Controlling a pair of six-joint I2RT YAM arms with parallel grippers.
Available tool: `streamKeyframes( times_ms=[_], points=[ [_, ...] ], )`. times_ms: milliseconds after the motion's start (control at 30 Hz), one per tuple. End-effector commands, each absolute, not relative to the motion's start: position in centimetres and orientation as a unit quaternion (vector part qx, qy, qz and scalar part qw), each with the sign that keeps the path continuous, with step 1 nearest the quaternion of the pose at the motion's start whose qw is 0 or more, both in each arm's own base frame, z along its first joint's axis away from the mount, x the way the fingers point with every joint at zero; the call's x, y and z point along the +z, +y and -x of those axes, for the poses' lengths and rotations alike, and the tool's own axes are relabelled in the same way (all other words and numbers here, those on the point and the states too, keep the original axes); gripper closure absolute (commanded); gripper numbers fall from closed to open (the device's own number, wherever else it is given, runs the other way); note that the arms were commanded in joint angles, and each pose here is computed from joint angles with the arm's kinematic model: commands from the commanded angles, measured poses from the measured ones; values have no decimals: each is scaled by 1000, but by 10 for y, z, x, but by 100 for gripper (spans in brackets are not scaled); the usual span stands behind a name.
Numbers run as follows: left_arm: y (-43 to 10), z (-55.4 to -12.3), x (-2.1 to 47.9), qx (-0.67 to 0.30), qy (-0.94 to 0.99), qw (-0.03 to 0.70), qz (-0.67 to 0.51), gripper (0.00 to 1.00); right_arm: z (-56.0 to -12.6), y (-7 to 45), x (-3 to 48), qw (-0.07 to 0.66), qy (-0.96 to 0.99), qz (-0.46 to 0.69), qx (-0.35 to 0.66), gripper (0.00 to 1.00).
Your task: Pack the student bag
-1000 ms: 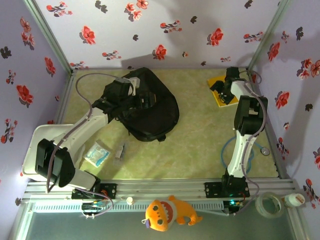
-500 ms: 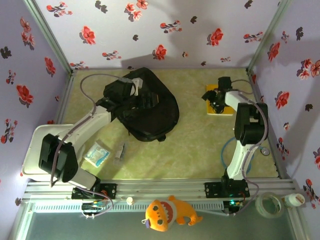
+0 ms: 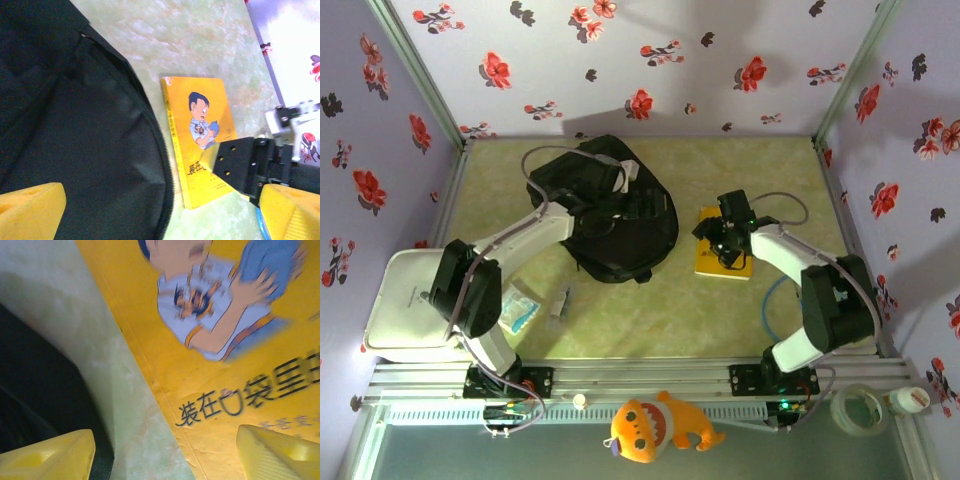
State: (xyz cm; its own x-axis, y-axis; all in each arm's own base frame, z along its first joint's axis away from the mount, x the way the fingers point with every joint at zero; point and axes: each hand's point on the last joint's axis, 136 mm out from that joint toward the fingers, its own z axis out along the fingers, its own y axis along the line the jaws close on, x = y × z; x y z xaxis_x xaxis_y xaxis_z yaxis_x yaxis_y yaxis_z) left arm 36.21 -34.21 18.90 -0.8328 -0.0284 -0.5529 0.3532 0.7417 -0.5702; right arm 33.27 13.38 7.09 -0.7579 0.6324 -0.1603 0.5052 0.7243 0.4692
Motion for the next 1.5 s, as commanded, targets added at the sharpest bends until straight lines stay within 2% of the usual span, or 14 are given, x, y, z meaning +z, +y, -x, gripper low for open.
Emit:
streamKeyframes(
  times_ms=[0, 300, 600, 1000, 1467],
  points=[
    [-371, -360, 198, -377, 883, 266, -88, 3, -346, 100, 95, 210, 920, -296, 147, 25],
    [-437, -329, 171, -378, 896, 216, -94, 19, -354, 54, 85, 177, 932, -285, 138, 36],
    [-479, -308, 132, -341, 918, 168, -116, 25, -339, 20, 60, 145, 956, -253, 19, 51],
    [-483, -311, 67, -250, 952, 130, -118, 36, -335, 27, 32, 107, 963, -246, 28, 67],
    [-484, -310, 33, -215, 964, 97, -118, 40, -326, 30, 15, 85, 962, -256, 35, 72]
  ],
)
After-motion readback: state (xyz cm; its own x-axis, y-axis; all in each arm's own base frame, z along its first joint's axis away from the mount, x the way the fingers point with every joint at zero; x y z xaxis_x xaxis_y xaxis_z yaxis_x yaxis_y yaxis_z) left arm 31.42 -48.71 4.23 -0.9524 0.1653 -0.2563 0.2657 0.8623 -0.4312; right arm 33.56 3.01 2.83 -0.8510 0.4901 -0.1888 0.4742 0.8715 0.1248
